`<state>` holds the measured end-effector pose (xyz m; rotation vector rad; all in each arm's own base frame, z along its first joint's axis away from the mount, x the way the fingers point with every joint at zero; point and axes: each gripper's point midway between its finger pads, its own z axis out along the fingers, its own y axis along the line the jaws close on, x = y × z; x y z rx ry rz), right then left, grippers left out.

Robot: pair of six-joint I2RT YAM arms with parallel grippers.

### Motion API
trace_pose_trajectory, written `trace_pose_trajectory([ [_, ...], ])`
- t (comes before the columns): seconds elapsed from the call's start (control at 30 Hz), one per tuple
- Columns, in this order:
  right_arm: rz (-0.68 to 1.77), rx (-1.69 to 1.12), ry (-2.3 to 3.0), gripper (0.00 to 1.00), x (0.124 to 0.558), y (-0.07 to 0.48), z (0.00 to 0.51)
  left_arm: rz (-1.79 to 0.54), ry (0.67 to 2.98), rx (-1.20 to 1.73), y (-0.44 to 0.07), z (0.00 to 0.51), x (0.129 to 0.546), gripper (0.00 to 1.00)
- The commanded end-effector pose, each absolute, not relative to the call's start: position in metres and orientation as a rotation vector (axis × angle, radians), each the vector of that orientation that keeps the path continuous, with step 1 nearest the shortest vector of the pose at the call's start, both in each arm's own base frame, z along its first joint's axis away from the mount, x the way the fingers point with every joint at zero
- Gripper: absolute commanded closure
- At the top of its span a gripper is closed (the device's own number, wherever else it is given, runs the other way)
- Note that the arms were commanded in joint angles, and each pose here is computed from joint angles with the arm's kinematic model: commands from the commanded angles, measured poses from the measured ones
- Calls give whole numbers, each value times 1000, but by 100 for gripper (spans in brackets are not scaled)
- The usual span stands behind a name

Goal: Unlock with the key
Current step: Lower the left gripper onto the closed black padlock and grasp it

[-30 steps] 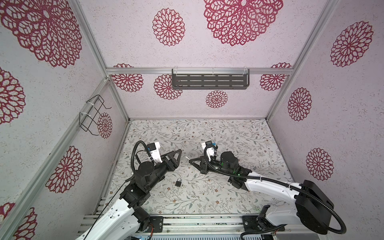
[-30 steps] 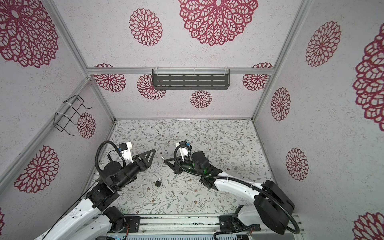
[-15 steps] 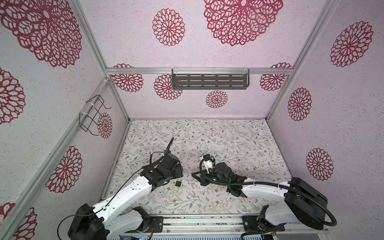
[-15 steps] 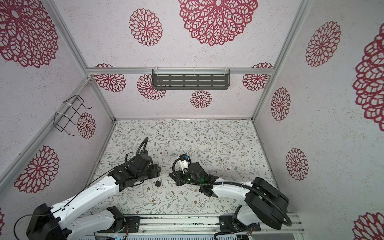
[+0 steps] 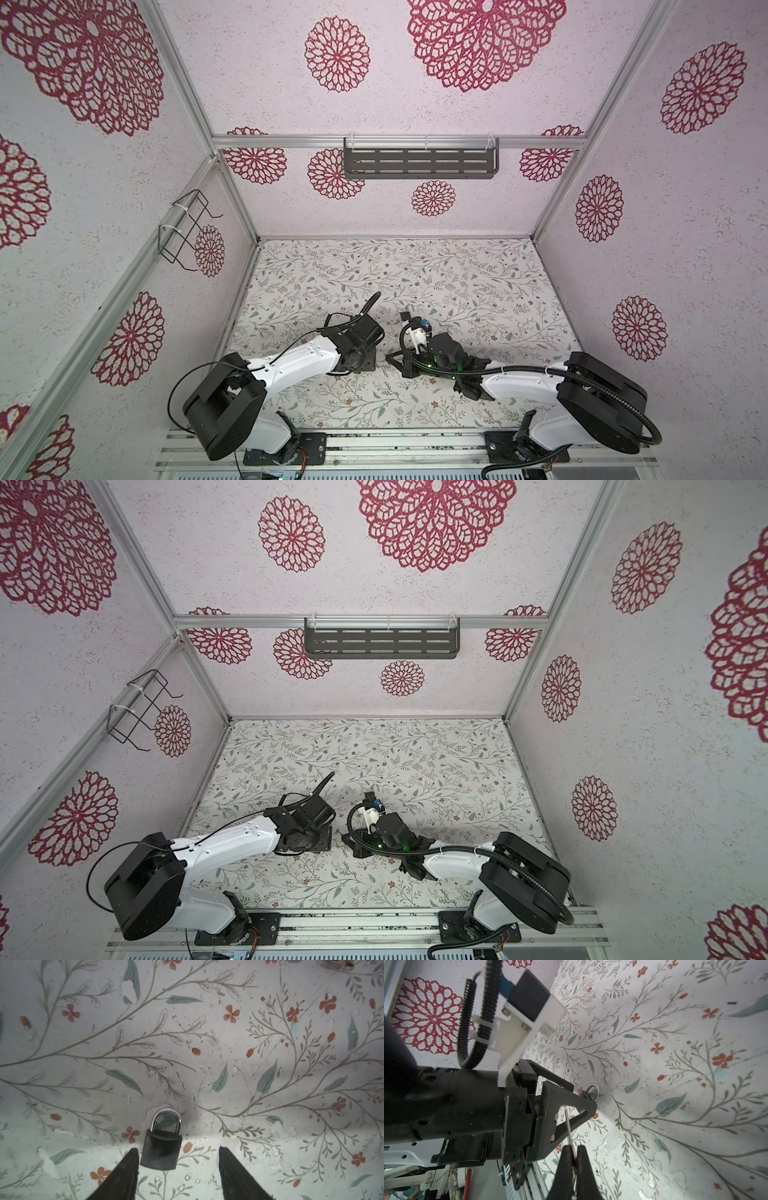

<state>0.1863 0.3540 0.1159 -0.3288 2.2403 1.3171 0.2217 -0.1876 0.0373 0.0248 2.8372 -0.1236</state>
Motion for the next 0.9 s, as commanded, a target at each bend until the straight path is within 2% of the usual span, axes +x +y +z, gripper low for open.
trace_pose_trajectory([
  [0.0,1333,-304,2197,100,190,355,129,-37,2836,50,-186,35,223,36],
  [0.1,1326,-275,2179,100,191,348,130,40,2846,21,-178,31,222,36],
  [0.43,1350,-224,2113,100,194,334,138,-15,2894,9,-188,15,216,39],
  [0.6,1345,-217,2121,100,196,333,136,32,2912,-14,-185,12,213,47],
  [0.87,1342,-216,2129,100,196,333,134,108,2920,-64,-179,6,207,49],
])
